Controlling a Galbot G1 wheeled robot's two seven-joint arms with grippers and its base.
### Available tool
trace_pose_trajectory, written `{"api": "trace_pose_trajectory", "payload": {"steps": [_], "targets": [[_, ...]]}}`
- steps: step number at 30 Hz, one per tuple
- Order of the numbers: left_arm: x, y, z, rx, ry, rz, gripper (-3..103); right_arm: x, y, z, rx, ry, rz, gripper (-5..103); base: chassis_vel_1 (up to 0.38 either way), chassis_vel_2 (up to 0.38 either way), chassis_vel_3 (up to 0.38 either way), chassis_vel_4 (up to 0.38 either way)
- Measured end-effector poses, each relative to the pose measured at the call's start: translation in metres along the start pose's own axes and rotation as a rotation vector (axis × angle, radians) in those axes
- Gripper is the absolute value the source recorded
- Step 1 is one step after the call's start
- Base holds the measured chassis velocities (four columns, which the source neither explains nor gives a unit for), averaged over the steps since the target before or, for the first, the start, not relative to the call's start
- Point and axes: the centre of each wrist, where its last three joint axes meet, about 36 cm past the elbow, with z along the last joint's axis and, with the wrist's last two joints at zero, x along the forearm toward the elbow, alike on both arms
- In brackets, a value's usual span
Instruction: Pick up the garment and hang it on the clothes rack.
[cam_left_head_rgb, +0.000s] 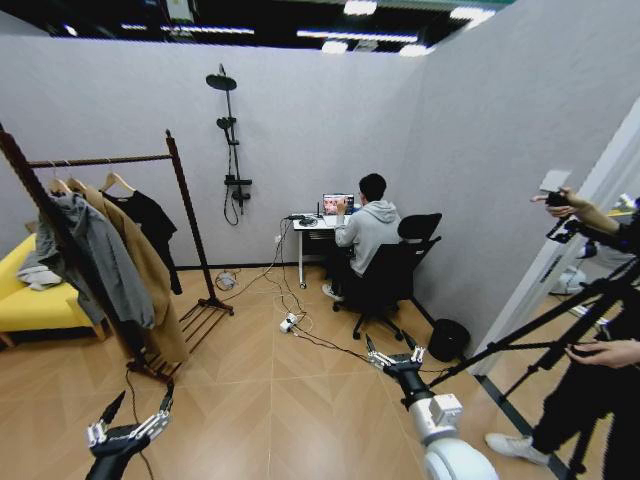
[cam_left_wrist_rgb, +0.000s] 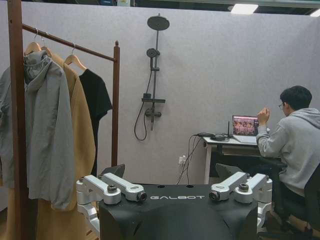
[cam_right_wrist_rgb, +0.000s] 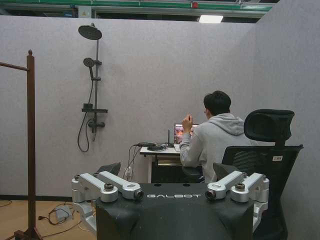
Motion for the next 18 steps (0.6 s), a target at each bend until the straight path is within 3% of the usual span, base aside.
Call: {"api": "trace_pose_trajectory", "payload": {"steps": [18], "targets": [[0.0,0.0,0.0,0.0,0.0,0.0,100,0.023,-0.012,0.008,0.033,0.026,0.002,100,0.0,0.0,0.0,0.0]]}}
